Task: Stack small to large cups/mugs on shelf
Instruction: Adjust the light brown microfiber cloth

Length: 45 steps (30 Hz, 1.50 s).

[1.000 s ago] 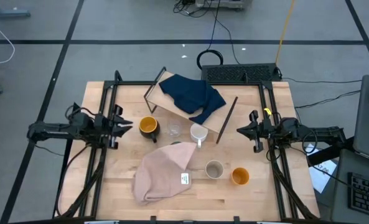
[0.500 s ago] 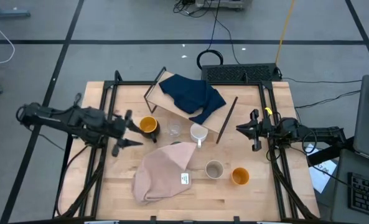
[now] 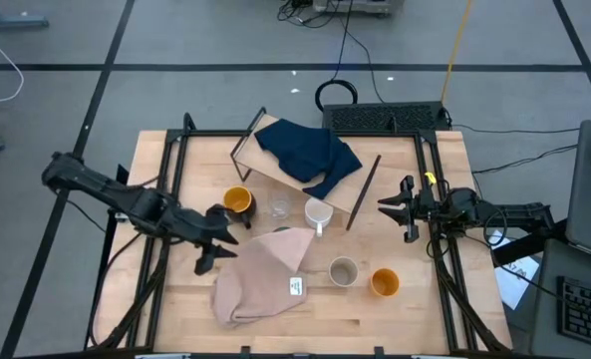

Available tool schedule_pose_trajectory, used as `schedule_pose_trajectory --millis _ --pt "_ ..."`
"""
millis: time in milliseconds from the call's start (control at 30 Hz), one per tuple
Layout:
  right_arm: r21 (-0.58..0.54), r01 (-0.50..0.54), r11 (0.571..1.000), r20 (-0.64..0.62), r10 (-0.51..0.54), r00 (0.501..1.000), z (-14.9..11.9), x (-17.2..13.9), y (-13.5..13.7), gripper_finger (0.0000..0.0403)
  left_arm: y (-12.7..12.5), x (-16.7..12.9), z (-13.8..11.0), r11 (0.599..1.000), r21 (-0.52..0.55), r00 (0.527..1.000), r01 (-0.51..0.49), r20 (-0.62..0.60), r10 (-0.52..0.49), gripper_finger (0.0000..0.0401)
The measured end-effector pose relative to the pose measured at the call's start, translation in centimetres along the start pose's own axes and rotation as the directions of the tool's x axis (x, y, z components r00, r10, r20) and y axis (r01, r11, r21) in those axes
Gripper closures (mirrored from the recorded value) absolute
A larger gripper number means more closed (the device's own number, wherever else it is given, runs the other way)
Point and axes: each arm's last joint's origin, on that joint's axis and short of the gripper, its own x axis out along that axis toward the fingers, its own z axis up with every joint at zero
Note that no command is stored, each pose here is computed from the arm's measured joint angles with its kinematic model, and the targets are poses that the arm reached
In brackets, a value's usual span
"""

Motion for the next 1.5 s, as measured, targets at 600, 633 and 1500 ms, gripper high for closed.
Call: schedule_pose_trajectory --millis 600,633,1500 --pt "0.0 -0.003 1.0 -0.001 0.003 1.0 0.0 0.0 0.0 0.0305 -0.1 2.7 -1.9 0.965 -0.09 0.963 -0.247 -0.136 0.234 0.0242" --pt "-0.002 -0.003 1.0 0.0 0.003 1.0 0.0 0.0 0.0 0.0305 0.0 2.7 -1.9 0.962 -0.088 0.96 -0.258 -0.13 0.246 0.0242" --pt "-0.033 -0.003 0.999 -0.007 0.003 1.0 -0.1 0.0 0.0 0.0305 0.6 7.8 -2.9 0.917 -0.051 0.891 -0.395 -0.263 0.369 0.0242"
